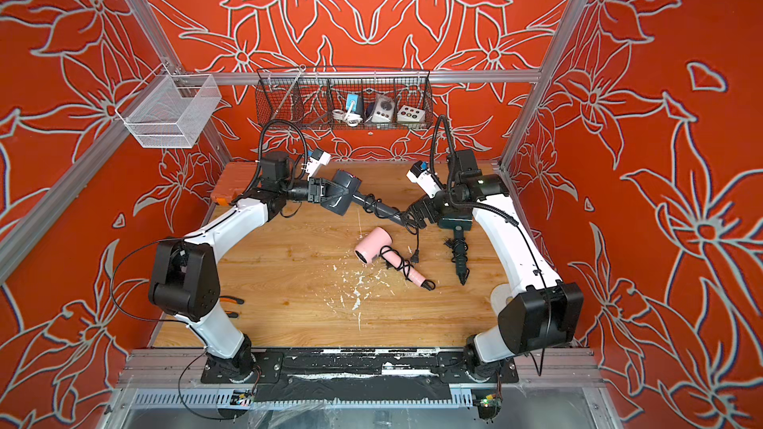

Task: Wrap the cord around the hair dryer
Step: Adjust the hair dryer.

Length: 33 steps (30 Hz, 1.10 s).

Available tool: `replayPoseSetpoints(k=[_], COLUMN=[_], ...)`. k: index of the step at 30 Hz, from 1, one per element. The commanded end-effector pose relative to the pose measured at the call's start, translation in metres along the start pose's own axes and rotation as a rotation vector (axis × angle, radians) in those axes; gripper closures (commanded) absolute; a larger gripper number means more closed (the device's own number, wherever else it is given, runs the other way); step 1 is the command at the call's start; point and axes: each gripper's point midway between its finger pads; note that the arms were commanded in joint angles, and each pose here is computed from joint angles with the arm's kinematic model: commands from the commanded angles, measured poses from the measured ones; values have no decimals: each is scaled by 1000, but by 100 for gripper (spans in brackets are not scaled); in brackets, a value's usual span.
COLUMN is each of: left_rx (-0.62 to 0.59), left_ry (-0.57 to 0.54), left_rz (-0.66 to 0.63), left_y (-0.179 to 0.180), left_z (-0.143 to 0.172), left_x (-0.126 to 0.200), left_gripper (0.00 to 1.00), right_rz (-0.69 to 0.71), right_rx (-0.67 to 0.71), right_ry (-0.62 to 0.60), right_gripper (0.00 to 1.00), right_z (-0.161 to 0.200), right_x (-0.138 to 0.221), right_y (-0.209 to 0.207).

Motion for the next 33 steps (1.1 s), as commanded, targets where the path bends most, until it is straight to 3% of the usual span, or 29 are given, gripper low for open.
replayPoseSetpoints(k=[1, 7, 13, 19, 24, 27, 33], left_rx=[-120, -130, -157, -187, -198, -199, -191], left_ry=[-37, -39, -30, -5, 14, 32, 60], left_rz=[12, 19, 45, 68, 106, 120, 119], left_y=[-19, -27, -47, -69, -83, -89, -91], left_z=[-23, -23, -21, -15, -12, -9, 0], left_x=[5, 6, 5, 4, 1, -4, -6], left_gripper=[100, 100, 100, 100, 100, 100, 100], right_rz=[-111, -127, 80, 144, 159, 145, 99], right_rx=[16, 110, 330, 440, 514, 548, 599], right_ry=[-40, -36, 28, 22, -64, -99, -172], right_gripper=[1, 1, 1, 2, 7, 22, 68], right_z=[-2, -3, -14, -23, -32, -36, -45], right_x=[16, 2, -43, -63, -67, -68, -53], right_y=[42, 59, 42, 26, 26, 30, 48])
Point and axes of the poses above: each gripper's point midway between its finger pads, its own x axis back along the fingers, its own y axis along the line the jaws close on, z = x × y, and after that the axes turned 5 degrees about -x, right-handed
